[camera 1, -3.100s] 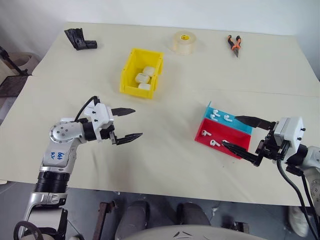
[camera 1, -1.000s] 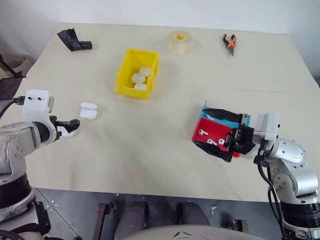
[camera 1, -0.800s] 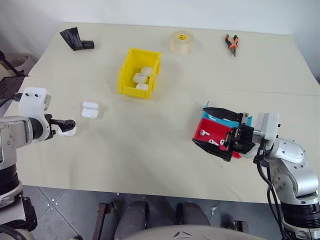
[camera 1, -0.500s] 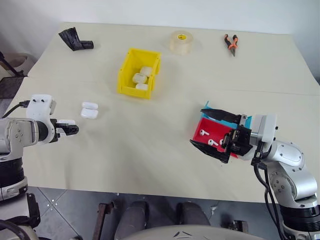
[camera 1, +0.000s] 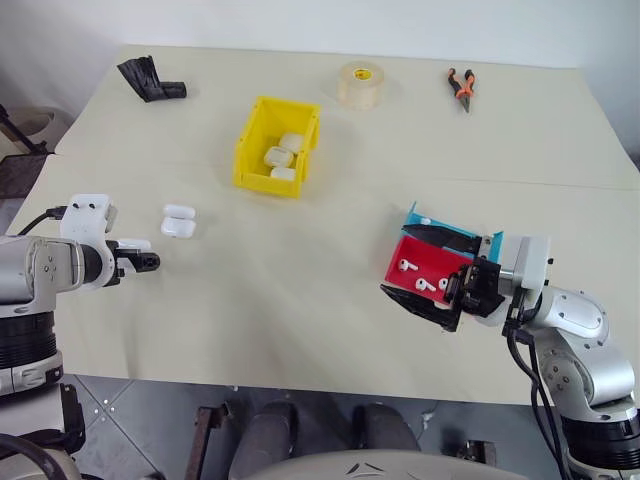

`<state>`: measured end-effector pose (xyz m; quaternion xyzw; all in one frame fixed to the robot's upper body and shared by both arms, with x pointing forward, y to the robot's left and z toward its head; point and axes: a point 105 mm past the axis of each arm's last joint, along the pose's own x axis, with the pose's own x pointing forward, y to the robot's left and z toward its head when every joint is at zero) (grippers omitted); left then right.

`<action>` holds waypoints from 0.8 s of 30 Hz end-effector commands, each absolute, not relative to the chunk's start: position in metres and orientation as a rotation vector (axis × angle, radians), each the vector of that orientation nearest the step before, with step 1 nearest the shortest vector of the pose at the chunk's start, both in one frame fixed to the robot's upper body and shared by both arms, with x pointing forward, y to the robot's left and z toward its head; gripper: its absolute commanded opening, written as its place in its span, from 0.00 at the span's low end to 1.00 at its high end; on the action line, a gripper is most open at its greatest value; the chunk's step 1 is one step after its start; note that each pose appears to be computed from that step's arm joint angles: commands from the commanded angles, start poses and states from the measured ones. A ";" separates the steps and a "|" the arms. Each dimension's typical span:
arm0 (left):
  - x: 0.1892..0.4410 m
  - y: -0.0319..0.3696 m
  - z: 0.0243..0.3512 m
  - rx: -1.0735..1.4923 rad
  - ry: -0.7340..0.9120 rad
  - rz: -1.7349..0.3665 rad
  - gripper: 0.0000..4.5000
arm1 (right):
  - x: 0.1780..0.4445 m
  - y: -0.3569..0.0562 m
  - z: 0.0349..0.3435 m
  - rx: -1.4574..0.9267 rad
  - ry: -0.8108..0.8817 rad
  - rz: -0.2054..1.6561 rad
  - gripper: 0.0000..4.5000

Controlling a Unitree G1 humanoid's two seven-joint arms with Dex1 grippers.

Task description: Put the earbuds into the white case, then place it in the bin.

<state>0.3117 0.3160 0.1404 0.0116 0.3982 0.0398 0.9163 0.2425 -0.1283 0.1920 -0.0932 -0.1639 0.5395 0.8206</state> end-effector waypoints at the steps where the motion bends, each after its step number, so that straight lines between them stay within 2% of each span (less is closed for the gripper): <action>1: 0.307 0.319 0.136 0.019 0.829 0.102 0.99 | 0.236 -0.132 0.201 -0.227 -0.398 1.144 1.00; 6: 0.306 0.319 0.132 0.027 0.842 0.088 0.99 | 0.235 -0.133 0.197 -0.226 -0.396 1.146 1.00; 9: 0.306 0.320 0.131 0.026 0.847 0.089 0.85 | 0.234 -0.133 0.197 -0.225 -0.399 1.151 1.00; 12: 0.305 0.320 0.131 0.023 0.852 0.082 0.65 | 0.235 -0.133 0.197 -0.226 -0.399 1.155 1.00; 13: 0.305 0.320 0.131 0.021 0.852 0.079 0.63 | 0.235 -0.133 0.197 -0.227 -0.399 1.156 1.00; 18: 0.312 0.312 0.141 -0.018 0.745 0.039 0.63 | 0.236 -0.134 0.196 -0.227 -0.398 1.155 1.00; 24: 0.309 0.265 0.176 -0.090 0.417 -0.320 0.63 | 0.238 -0.136 0.200 -0.238 -0.394 1.152 1.00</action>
